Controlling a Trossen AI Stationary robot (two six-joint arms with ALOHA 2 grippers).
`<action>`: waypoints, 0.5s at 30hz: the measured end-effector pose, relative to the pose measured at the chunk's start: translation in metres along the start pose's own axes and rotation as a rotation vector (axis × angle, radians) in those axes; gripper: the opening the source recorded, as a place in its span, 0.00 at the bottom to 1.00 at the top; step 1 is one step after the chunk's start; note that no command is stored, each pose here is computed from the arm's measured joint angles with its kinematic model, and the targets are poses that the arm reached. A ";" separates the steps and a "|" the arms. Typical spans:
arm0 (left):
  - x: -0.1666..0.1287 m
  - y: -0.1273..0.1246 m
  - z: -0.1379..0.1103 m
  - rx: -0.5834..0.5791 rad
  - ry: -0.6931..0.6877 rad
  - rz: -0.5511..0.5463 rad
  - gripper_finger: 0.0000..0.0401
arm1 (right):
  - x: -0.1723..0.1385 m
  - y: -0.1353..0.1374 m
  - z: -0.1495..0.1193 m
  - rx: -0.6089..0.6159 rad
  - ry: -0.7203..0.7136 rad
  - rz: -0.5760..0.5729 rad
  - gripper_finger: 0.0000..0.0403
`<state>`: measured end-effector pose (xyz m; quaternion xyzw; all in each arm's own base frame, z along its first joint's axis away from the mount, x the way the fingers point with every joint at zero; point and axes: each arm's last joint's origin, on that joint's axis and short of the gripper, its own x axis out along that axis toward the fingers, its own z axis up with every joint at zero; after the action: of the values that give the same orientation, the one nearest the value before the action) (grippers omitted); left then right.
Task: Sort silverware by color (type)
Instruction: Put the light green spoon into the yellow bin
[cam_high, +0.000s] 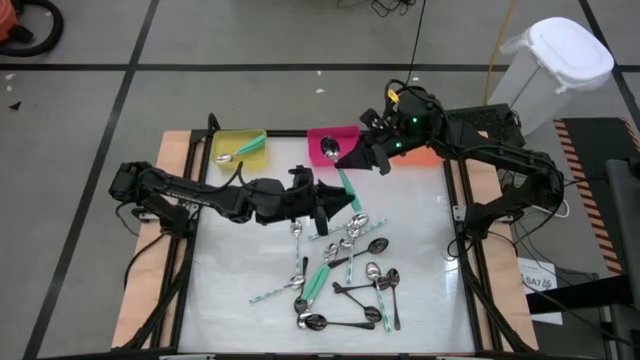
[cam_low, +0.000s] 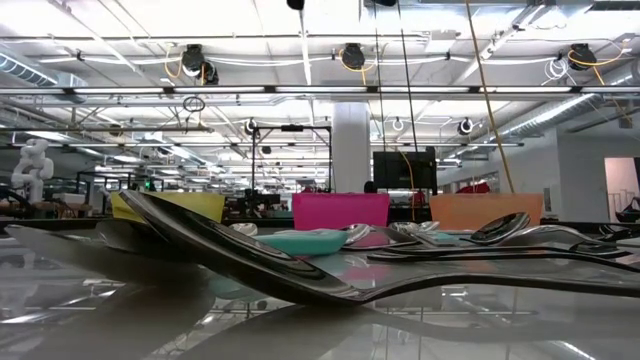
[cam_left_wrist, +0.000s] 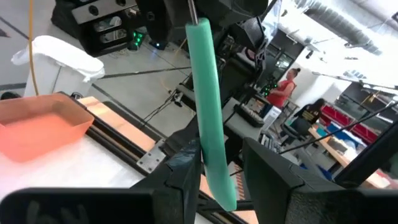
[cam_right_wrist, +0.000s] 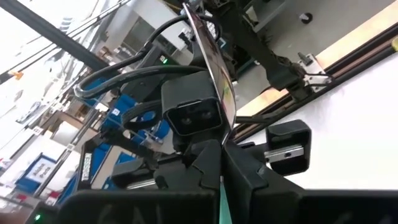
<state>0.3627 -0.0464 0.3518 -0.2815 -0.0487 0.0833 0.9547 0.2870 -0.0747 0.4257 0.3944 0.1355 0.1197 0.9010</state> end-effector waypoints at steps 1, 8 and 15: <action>0.000 0.000 0.000 -0.002 0.000 0.001 0.29 | 0.000 0.000 0.000 -0.003 -0.006 -0.006 0.00; 0.001 0.004 0.002 -0.052 -0.007 0.014 0.28 | 0.000 -0.001 0.001 -0.019 -0.029 -0.032 0.00; 0.001 0.004 0.002 -0.016 -0.007 0.016 0.08 | 0.000 0.001 0.001 -0.035 -0.045 -0.030 0.00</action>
<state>0.3633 -0.0415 0.3515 -0.2892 -0.0502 0.0917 0.9515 0.2876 -0.0749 0.4274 0.3793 0.1189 0.0996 0.9122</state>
